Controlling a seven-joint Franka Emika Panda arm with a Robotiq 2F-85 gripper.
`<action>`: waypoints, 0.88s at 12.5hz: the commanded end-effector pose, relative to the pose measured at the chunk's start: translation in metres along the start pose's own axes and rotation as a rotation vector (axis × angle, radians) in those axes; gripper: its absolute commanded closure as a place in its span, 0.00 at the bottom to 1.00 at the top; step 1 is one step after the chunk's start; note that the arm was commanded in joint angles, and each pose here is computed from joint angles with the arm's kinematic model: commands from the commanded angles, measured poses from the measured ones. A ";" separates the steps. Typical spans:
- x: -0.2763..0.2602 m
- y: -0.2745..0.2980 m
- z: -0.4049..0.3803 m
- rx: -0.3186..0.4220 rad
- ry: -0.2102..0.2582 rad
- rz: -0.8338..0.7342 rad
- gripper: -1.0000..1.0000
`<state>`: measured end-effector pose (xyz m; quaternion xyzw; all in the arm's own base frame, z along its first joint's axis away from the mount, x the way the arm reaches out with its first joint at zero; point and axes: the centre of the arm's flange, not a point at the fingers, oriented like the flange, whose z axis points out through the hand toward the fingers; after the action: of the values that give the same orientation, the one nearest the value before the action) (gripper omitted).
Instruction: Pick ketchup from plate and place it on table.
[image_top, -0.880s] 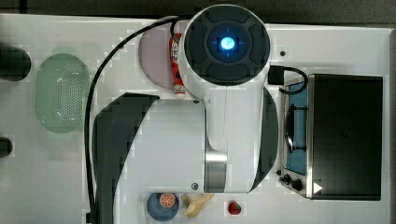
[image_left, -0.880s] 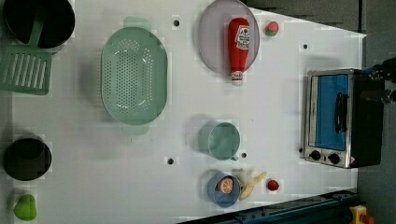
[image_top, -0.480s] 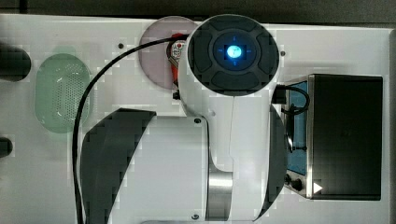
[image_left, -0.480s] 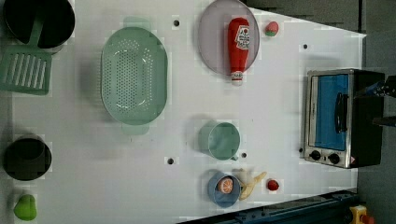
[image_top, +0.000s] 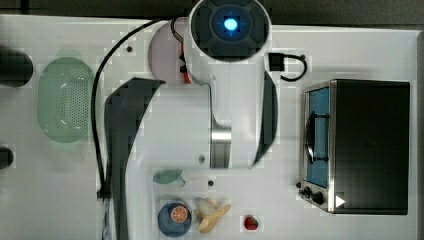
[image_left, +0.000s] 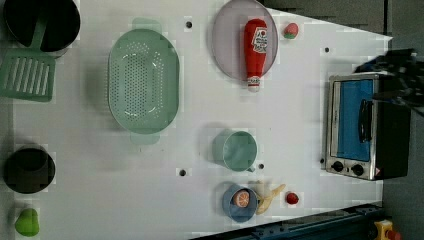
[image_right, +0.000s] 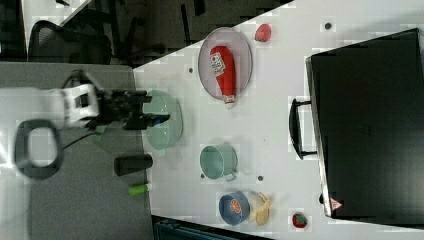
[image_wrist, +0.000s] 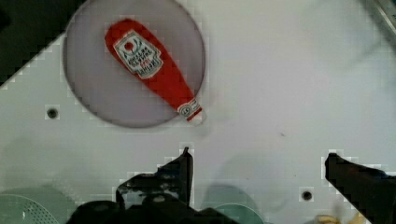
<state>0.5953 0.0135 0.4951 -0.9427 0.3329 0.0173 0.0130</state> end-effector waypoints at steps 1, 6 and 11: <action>0.015 -0.016 0.044 0.000 -0.028 -0.169 0.00; 0.038 -0.053 0.117 -0.030 -0.079 -0.395 0.00; 0.054 -0.096 0.179 -0.065 -0.030 -0.561 0.00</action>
<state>0.6799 0.0378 0.2958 -0.9915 0.1082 0.0718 -0.0110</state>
